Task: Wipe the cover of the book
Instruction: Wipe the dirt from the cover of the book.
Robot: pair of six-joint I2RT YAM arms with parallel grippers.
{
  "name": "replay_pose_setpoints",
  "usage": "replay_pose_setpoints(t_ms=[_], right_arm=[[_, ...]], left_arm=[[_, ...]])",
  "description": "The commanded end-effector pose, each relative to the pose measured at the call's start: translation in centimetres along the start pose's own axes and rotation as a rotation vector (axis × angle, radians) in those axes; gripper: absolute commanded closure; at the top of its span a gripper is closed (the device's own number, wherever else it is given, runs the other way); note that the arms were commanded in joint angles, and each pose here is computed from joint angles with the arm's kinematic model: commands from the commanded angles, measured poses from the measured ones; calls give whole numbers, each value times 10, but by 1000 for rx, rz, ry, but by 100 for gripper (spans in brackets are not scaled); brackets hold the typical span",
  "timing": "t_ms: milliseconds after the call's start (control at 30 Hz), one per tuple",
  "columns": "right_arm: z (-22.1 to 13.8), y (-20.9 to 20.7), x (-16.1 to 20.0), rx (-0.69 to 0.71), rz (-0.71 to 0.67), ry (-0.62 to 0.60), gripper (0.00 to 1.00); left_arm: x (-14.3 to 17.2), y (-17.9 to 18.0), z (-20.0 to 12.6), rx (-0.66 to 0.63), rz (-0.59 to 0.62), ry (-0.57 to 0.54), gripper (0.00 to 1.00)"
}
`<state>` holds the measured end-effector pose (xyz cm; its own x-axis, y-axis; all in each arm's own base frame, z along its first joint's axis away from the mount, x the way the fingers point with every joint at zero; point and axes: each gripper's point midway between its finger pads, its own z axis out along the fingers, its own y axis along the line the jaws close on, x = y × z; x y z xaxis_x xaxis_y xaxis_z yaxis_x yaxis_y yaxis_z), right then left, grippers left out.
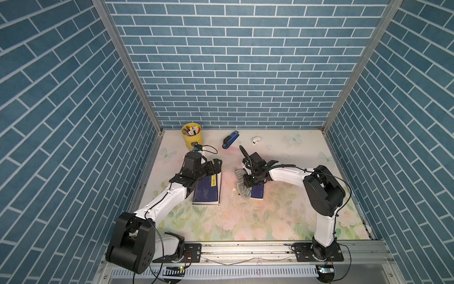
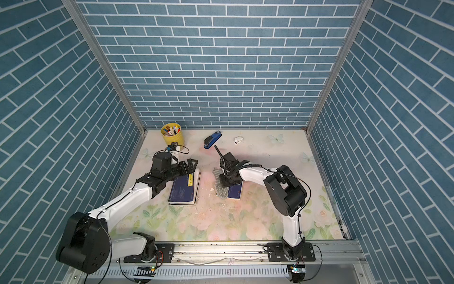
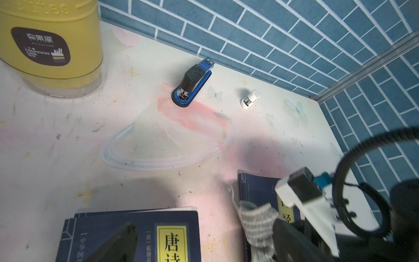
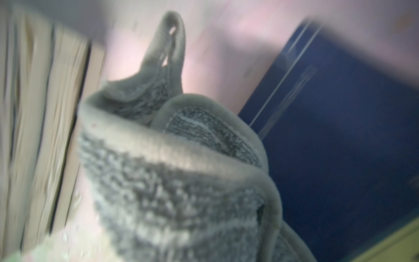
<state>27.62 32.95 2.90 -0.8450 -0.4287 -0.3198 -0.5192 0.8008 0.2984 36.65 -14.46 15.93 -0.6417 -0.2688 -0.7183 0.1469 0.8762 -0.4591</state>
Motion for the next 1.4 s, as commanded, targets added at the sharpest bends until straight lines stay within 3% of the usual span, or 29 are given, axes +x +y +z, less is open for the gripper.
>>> replay_pose_setpoints(t_ms=[0, 167, 367, 633, 833, 1367], right_arm=[[17, -15, 84, 51, 42, 248, 100], [13, -10, 89, 30, 24, 259, 100], [18, -5, 69, 30, -14, 230, 100], [20, -58, 1, 91, 84, 148, 100], [14, -71, -36, 105, 69, 108, 100], [32, -64, -33, 97, 68, 110, 100]], left_arm=[[-3, -1, 4, 15, -1, -8, 2], [0, 1, 3, 8, -4, -6, 2], [0, 2, 1, 5, -3, -6, 2], [-3, 0, -6, -1, 13, -12, 2], [-2, 3, -9, -10, 13, -23, 2], [-2, 2, 0, 1, 6, -10, 2]])
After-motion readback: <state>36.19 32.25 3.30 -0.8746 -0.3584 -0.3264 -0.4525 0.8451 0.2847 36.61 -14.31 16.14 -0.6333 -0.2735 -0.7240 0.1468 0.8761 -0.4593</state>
